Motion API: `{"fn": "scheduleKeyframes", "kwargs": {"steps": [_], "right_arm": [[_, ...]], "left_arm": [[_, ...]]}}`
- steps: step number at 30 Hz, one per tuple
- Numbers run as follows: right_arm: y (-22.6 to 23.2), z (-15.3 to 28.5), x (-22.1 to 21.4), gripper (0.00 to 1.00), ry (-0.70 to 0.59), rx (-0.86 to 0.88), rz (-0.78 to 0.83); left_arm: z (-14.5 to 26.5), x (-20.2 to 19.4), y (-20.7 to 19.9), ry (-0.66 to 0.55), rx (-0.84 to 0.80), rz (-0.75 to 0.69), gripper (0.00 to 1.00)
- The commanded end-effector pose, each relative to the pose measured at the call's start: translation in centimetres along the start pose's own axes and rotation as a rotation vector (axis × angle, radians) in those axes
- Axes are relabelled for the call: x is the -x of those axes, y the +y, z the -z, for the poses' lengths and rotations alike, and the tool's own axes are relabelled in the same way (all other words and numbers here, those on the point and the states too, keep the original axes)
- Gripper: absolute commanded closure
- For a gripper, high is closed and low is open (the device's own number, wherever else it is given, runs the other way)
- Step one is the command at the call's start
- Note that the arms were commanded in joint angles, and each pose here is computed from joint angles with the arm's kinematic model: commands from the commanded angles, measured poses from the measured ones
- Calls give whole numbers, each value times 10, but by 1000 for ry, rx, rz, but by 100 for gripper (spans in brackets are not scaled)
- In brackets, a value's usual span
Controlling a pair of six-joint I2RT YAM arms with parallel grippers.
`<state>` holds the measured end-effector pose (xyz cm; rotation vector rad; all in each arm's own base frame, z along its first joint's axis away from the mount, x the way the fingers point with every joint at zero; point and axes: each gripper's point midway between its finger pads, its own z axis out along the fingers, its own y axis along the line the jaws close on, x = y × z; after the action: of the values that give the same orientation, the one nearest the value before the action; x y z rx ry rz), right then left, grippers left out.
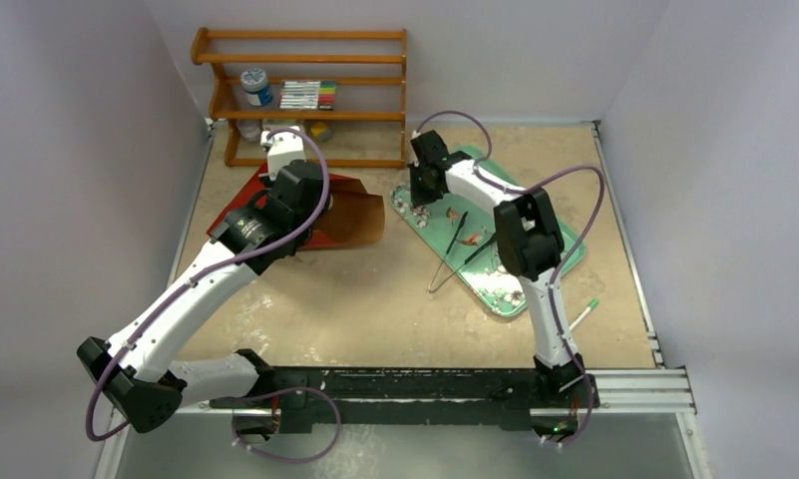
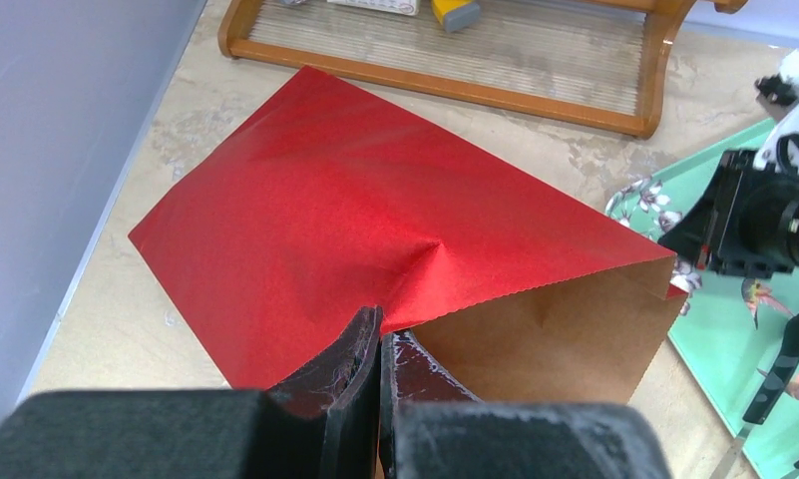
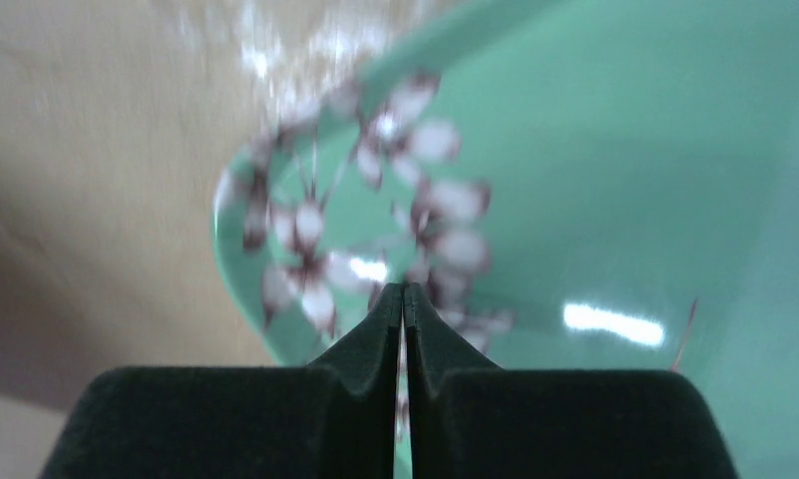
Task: Take the fake bread out of the paper bag
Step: Adjust the container at the center of the board.
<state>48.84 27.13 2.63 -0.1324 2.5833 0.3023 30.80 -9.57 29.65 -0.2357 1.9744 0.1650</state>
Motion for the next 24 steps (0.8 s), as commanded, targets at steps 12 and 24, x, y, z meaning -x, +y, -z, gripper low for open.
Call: {"fn": "scheduleKeyframes", "kwargs": {"steps": [12,24], "right_arm": [[-8,124,19,90,-204,-130,-135],[-140,157,-26,87,-221,-591,-719]], "left_arm": [[-2,5,-11,-25,-62,31,100],[8,4,-5,-28,-93,51,100]]}}
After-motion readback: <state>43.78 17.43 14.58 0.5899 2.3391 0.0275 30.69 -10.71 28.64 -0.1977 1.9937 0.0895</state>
